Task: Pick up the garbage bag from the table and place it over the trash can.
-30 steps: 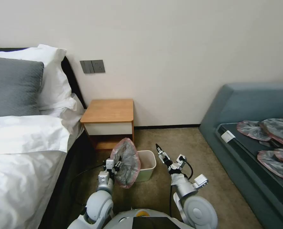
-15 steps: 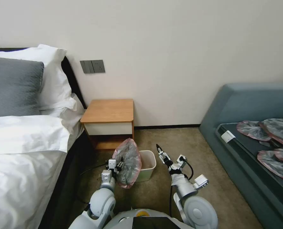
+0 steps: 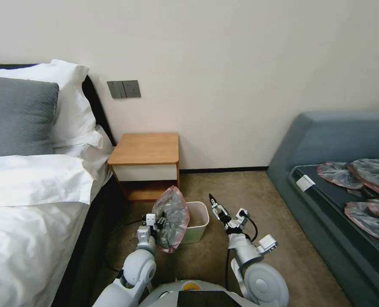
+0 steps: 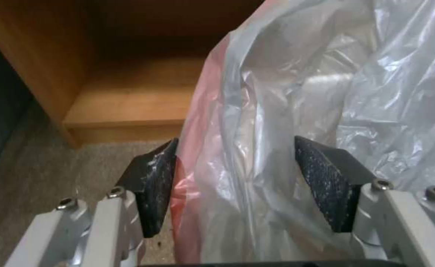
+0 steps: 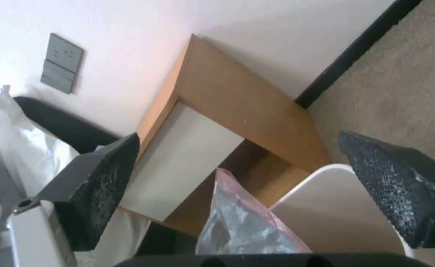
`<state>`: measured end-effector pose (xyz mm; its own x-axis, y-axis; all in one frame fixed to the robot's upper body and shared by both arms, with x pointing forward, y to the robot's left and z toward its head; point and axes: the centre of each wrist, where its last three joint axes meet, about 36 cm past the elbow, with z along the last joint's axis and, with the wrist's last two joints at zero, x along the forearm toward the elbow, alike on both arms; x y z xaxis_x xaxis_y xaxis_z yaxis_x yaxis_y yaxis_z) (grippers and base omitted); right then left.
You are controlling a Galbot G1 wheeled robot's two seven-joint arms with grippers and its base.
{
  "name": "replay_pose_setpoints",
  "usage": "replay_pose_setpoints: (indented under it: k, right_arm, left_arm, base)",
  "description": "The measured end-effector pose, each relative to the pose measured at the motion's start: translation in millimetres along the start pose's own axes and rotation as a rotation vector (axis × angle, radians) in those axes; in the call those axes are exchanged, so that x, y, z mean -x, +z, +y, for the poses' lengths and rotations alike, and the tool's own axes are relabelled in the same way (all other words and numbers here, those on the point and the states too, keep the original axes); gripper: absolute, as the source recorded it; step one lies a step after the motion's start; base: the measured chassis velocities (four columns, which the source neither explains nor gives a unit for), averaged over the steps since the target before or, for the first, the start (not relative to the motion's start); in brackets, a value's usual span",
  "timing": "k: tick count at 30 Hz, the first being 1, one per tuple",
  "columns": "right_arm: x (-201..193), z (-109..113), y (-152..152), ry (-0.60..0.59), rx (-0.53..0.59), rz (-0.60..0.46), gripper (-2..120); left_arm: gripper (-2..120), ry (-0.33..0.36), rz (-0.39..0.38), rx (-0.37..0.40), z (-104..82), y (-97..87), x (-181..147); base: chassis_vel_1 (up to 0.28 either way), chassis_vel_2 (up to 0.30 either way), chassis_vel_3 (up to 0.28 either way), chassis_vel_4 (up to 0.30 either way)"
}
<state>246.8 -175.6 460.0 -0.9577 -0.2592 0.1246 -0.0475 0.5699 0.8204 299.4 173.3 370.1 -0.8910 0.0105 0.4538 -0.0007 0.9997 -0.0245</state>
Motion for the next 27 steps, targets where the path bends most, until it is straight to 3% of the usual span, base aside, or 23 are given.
replay_pose_setpoints:
  k: [15,17,19,27]
  right_arm:
    - [-0.3,-0.5,-0.6,0.001,-0.003,-0.003,100]
    - [-0.2,-0.7,-0.9,0.001,-0.004,-0.004,100]
    - [-0.1,-0.7,-1.0,0.001,-0.004,-0.004,100]
    - [1.0,0.6,-1.8,-0.007,-0.006,-0.006,100]
  left_arm:
    - [57,-0.006,0.017,-0.001,-1.9,6.1,13.1]
    - [46,-0.001,0.018,-0.003,-3.1,6.1,13.5]
    - [46,0.000,0.018,-0.003,-3.3,6.1,13.5]
    - [18,-0.013,0.000,-0.001,-0.8,6.5,10.9]
  base:
    - [0.000,0.000,0.000,0.000]
    - [0.000,0.000,0.000,0.000]
    - [0.000,0.000,0.000,0.000]
    - [0.000,0.000,0.000,0.000]
